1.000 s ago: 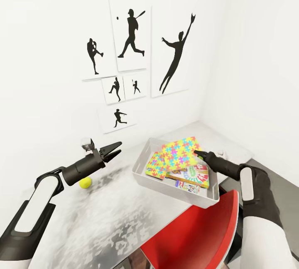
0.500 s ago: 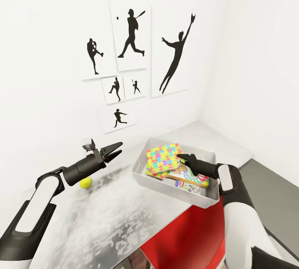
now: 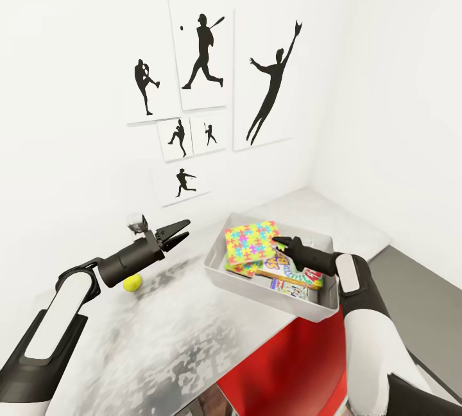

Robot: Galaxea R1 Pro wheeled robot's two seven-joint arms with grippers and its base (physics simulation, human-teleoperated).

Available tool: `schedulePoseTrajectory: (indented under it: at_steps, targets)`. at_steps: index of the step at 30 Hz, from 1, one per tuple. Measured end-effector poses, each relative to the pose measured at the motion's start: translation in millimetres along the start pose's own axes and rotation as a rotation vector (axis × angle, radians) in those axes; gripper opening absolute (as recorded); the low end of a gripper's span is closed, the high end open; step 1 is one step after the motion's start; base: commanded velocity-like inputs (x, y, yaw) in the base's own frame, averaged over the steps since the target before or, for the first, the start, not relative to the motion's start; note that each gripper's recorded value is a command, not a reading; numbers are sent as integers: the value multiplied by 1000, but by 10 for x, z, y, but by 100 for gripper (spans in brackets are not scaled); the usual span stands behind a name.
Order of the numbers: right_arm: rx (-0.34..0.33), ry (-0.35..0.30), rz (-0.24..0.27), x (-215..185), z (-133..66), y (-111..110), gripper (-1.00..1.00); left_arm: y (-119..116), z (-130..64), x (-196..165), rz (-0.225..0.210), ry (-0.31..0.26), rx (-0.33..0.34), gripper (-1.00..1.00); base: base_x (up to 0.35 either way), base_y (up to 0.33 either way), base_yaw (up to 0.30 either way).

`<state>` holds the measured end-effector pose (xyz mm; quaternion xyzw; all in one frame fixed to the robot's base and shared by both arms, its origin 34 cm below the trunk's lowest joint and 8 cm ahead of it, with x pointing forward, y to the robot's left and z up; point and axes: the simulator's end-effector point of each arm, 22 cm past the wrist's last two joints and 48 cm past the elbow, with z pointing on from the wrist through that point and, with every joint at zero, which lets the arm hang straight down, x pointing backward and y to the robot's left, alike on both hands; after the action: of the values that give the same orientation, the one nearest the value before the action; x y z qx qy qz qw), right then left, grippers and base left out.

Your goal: Put all the toys in the child's room - the three board games (two on the bed and one on the table), the two jigsaw puzzles on the table, and the tennis ball on the table - inside the toy box on the table in the child's room.

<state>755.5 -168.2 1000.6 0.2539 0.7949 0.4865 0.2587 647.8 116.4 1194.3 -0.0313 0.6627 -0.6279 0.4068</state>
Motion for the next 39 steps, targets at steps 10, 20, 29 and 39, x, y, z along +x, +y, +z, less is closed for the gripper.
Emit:
schedulePoseTrajectory:
  at_steps: [10,20,29,39]
  targets:
    - [40,-24,14,-108,-43,-83,-100,0,2,2,0,0,0,100,0,0,0]
    - [64,-28,20,-142,-45,-149,-100,29,4,8,-4,1,-3,100,0,0,0]
    - [90,-42,30,-173,68,-247,-100,99,5,23,-13,4,-11,100,0,0,0]
    - [107,-30,47,-161,155,-339,-100,187,9,55,-27,11,-20,100,0,0,0]
